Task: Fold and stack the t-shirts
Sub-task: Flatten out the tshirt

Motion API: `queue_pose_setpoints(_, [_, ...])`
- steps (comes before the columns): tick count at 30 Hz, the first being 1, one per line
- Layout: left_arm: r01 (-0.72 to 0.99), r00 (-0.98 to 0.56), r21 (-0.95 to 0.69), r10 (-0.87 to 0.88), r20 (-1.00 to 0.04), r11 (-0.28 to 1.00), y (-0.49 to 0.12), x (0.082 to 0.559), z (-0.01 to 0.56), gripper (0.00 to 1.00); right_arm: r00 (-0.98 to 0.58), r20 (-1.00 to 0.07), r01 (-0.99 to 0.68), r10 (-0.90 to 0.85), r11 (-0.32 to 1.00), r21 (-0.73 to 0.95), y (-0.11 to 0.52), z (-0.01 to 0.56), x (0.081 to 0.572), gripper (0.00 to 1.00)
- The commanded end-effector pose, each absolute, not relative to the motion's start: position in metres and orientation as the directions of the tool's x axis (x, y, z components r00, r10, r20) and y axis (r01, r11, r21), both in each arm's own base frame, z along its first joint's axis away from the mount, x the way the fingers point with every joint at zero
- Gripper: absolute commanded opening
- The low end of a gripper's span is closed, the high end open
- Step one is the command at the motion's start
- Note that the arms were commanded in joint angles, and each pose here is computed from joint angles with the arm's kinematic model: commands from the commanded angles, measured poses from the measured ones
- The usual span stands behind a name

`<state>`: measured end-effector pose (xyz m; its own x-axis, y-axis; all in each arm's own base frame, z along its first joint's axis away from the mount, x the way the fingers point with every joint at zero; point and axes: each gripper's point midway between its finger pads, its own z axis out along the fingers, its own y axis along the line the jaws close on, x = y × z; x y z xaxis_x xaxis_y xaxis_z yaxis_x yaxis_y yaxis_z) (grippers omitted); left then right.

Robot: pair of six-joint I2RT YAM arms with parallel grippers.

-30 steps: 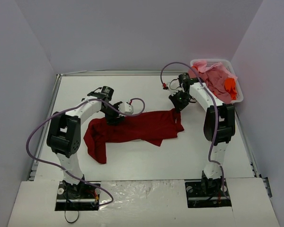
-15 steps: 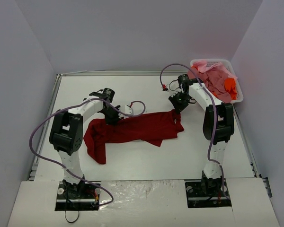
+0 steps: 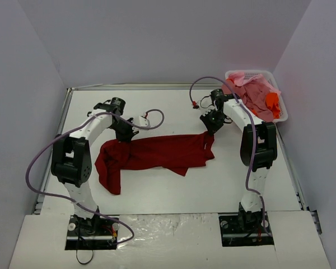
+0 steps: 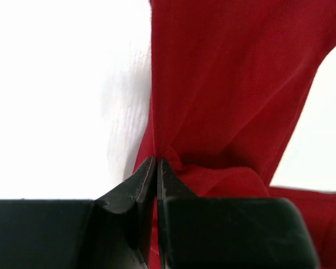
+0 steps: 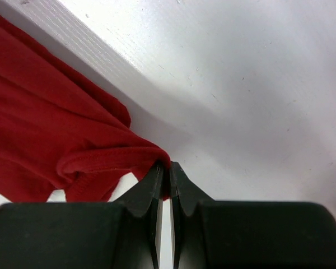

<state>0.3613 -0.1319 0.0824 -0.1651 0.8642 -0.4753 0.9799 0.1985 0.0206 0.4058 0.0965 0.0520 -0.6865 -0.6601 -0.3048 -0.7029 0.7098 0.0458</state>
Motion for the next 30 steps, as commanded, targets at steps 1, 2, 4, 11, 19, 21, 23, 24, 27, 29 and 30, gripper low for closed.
queue_pose_setpoints(1, [0.969,-0.185,0.057,0.855,-0.485,0.241,-0.116,0.352,0.118,0.02,-0.690,-0.293,-0.695,-0.661,0.719,0.015,0.084,0.067,0.399,0.00])
queue_pose_setpoints(2, [0.965,-0.198,0.054,0.850,-0.488,0.256,-0.111,0.351,0.122,0.03,-0.692,-0.293,-0.693,-0.659,0.721,0.013,0.082,0.067,0.399,0.00])
queue_pose_setpoints(4, [0.962,-0.208,0.050,0.843,-0.497,0.267,-0.109,0.349,0.126,0.03,-0.692,-0.292,-0.692,-0.660,0.722,0.011,0.081,0.067,0.399,0.00])
queue_pose_setpoints(11, [0.955,-0.232,0.044,0.831,-0.505,0.293,-0.101,0.341,0.130,0.06,-0.697,-0.290,-0.687,-0.656,0.727,0.008,0.078,0.066,0.398,0.00])
queue_pose_setpoints(19, [0.951,-0.254,0.022,0.821,-0.510,0.308,-0.096,0.336,0.129,0.02,-0.701,-0.289,-0.682,-0.652,0.732,0.001,0.075,0.066,0.399,0.00])
queue_pose_setpoints(21, [0.926,-0.299,0.046,0.801,-0.518,0.375,-0.094,0.348,0.131,0.02,-0.703,-0.284,-0.679,-0.652,0.734,-0.002,0.073,0.065,0.399,0.00])
queue_pose_setpoints(23, [0.891,-0.347,0.067,0.768,-0.538,0.449,-0.088,0.360,0.136,0.02,-0.706,-0.285,-0.675,-0.649,0.737,-0.005,0.072,0.067,0.400,0.00])
queue_pose_setpoints(24, [0.855,-0.360,0.122,0.747,-0.559,0.504,-0.082,0.377,0.142,0.02,-0.704,-0.290,-0.676,-0.648,0.737,-0.007,0.073,0.068,0.401,0.00])
queue_pose_setpoints(27, [0.682,-0.466,0.214,0.641,-0.610,0.700,-0.055,0.408,0.161,0.02,-0.701,-0.309,-0.671,-0.643,0.741,-0.021,0.072,0.077,0.404,0.00])
queue_pose_setpoints(29, [0.573,-0.487,0.248,0.568,-0.663,0.781,-0.038,0.414,0.185,0.02,-0.699,-0.322,-0.666,-0.639,0.745,-0.034,0.071,0.083,0.406,0.00])
queue_pose_setpoints(30, [0.511,-0.482,0.280,0.541,-0.689,0.813,-0.029,0.422,0.193,0.02,-0.698,-0.325,-0.664,-0.638,0.747,-0.039,0.070,0.086,0.407,0.00])
